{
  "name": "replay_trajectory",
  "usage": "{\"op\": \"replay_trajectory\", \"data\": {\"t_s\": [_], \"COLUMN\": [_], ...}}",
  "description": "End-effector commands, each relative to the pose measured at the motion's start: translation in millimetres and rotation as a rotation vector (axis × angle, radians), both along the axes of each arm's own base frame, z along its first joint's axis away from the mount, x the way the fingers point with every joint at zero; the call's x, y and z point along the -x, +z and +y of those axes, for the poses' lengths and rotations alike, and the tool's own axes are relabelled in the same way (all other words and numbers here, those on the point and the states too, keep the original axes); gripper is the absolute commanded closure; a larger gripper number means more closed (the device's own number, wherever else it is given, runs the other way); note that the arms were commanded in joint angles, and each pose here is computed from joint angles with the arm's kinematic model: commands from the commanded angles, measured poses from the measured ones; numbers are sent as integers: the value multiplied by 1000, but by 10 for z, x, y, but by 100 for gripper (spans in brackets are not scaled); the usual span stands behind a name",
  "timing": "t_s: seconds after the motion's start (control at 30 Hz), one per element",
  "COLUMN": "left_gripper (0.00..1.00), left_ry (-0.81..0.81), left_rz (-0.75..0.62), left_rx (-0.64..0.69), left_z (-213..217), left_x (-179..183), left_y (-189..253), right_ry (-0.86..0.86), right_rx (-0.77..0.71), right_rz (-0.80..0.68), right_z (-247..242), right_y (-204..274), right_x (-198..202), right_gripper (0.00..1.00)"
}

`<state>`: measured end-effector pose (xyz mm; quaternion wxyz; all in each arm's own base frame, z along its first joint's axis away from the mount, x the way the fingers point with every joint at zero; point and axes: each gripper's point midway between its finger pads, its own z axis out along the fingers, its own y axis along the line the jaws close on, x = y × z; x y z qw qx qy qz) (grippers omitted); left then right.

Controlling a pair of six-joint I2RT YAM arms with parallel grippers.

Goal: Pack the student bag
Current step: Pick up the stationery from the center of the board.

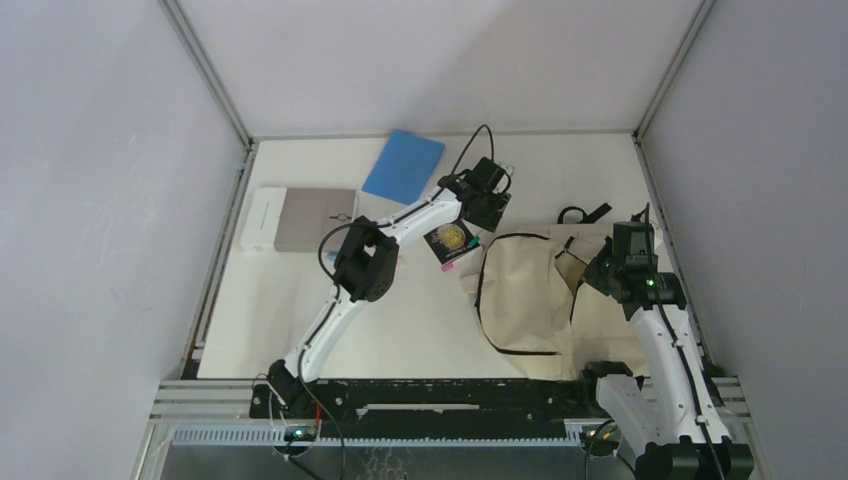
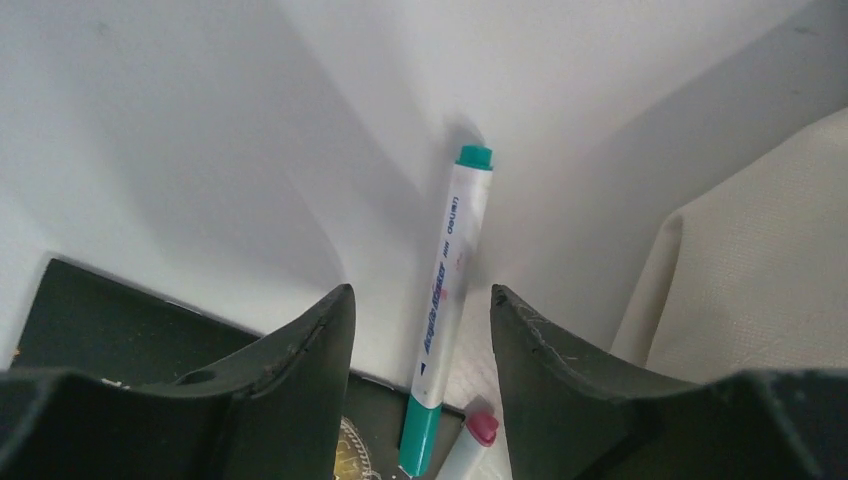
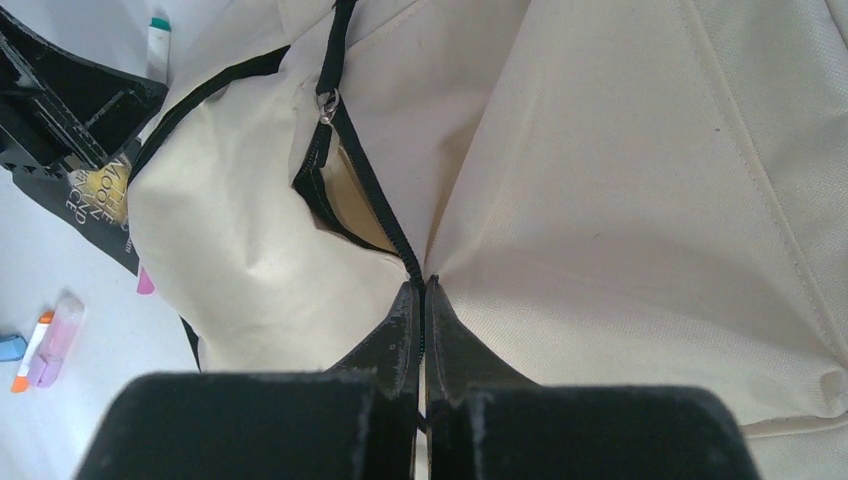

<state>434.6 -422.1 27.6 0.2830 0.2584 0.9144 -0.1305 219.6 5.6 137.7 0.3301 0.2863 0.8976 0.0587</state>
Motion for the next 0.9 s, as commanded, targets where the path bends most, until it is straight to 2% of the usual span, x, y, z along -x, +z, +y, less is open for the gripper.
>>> {"op": "replay_trajectory", "data": {"t_s": [0.0,0.37,0.5,0.57,0.63,0.87], "left_gripper": [42,62,76,87,98,100], "left_ry": [17,22,25,26,32,54], "left_rz": [20,48,49,34,8,-180], "left_rx": [18,-50,-58,-52,-24,215], "left_z": [0,163,187,187,172,132], "left_x": [-1,97,108,93,56,25], "left_y": [118,51,69,161,341,1743], "right_ry": [14,9,9,11,10,25], "right_rx": [-6,-7,-13,-15,-15,-37], "right_rz": [-84,-88,-95,-100,-103,-118], "right_z": [15,13,24,29,28,77], "right_y": [150,143,160,170,178,213], "right_x": [-170,-168,-159,-159,-156,-143], "right_gripper": [100,100,100,100,100,100]}}
